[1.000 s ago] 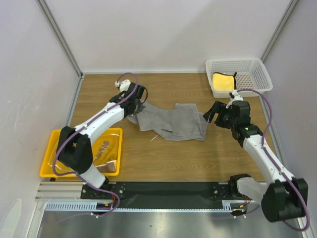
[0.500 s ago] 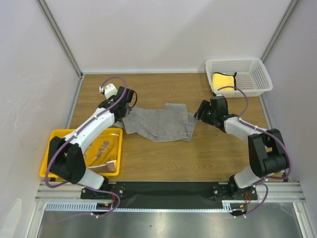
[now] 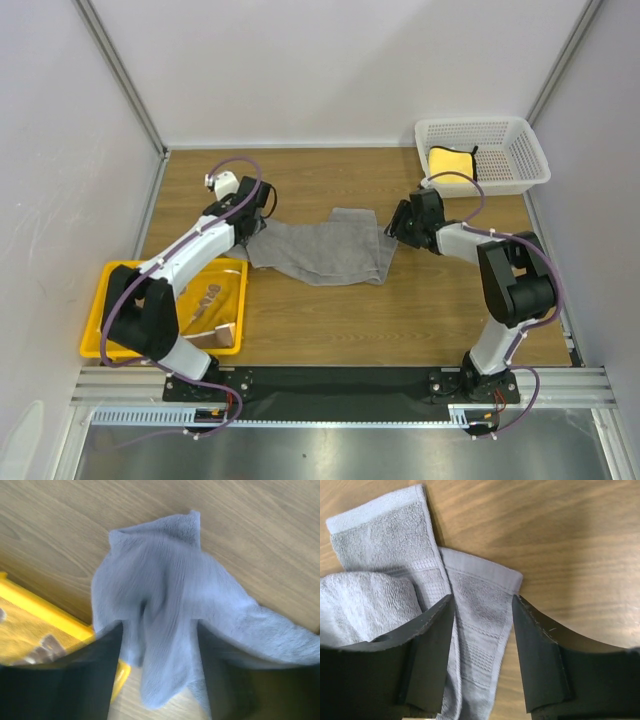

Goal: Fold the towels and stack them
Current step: Flatten out the crumpled towel

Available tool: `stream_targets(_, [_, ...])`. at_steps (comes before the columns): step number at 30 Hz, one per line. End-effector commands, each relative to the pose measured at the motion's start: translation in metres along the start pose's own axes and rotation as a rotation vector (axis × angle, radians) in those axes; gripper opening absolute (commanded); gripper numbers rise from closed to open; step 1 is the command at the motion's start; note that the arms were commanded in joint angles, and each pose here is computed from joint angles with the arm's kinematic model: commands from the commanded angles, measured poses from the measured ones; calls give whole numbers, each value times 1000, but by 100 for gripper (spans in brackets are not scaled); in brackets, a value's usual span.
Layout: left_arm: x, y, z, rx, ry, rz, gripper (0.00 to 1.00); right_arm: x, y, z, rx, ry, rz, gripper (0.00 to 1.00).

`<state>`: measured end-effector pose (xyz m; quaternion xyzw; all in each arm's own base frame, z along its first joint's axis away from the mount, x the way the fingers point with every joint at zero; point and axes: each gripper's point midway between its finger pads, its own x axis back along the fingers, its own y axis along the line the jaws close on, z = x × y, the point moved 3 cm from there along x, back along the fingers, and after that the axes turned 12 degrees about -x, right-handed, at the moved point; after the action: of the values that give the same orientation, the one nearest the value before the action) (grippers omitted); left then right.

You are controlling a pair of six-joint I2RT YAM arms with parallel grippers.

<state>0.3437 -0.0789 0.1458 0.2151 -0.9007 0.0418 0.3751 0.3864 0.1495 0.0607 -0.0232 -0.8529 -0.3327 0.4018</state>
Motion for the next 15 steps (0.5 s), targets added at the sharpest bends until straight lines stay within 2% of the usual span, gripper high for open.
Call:
stream_targets(1, [10,11,-13,11,-56,-2,71,-8,11,-12,2,-41,18,54])
stream_targets(4, [16,16,-14,0,-64,1,89,-13,6,-9,25,-28,70,49])
stream_targets(7, [25,23,-14,-1,-80,16,95,-14,-4,-10,36,-38,127,45])
stream_targets(8, [27,24,-13,-4,-82,25,95,-13,-6,-9,39,-38,137,41])
stream_targets(9, [30,27,-11,-4,-88,36,96,-13,-9,-9,43,-40,153,31])
stream_targets(11, [33,26,-7,-7,-88,71,97,-10,-14,-7,43,-42,171,23])
stream_targets(14, [36,21,4,-31,-78,156,96,-4,-21,-6,47,-51,197,0])
stream_targets(15, [37,21,9,-43,-75,182,96,0,-24,-9,48,-69,215,0])
